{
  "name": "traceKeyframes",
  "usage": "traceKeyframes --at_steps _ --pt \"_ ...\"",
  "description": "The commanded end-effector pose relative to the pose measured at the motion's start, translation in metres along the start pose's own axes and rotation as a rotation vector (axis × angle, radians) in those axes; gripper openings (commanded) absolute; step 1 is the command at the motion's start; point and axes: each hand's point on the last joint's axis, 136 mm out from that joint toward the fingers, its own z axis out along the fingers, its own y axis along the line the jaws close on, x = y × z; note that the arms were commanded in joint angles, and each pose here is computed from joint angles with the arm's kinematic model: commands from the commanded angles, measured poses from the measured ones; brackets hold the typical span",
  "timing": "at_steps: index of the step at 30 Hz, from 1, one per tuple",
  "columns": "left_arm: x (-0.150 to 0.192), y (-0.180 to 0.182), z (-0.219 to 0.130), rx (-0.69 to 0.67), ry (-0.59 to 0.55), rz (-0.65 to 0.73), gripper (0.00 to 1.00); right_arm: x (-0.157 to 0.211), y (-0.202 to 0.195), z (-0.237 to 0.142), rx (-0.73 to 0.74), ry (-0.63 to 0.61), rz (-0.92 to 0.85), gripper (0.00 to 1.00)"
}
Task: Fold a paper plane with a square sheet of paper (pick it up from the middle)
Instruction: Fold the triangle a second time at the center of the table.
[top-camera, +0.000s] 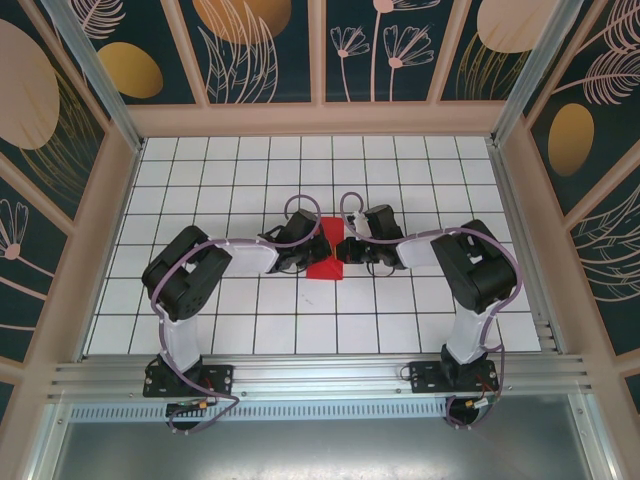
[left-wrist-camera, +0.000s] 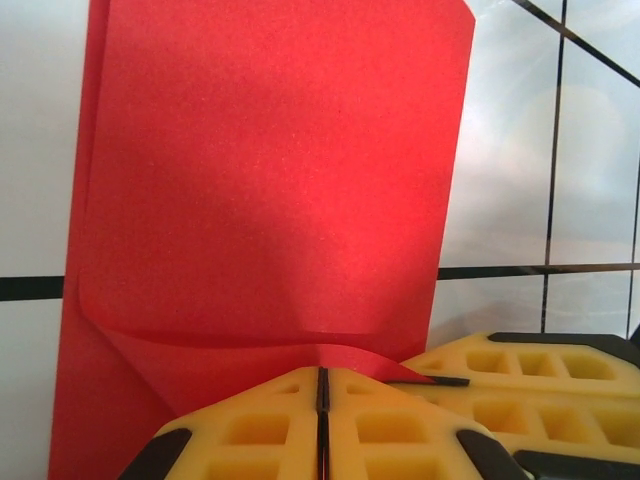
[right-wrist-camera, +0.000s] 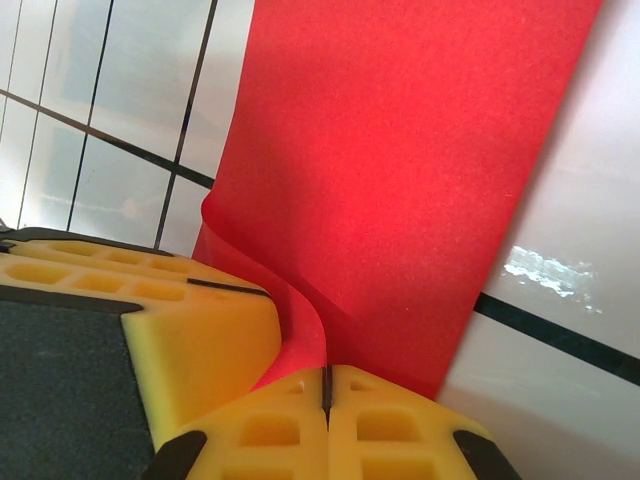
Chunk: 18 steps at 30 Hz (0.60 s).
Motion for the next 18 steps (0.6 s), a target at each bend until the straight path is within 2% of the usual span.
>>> traceKeyframes --at_steps 1,5,10,18 --pt "-0.001 0.008 0.005 -0.02 -0.008 -0.007 0.11 0.005 -0.013 0.007 0.036 0.026 0.006 0.02" --pt "0.002 0.014 0.008 -0.037 0.002 -0.008 0.11 0.003 -0.011 0.008 0.031 0.024 0.007 0.03" --pt "0.013 0.031 0.009 -0.069 0.019 -0.025 0.1 -0.005 -0.006 0.004 0.023 0.011 0.013 0.1" --pt "0.018 0.037 0.008 -0.074 0.029 -0.026 0.08 -0.032 0.011 -0.03 0.044 -0.077 0.018 0.23"
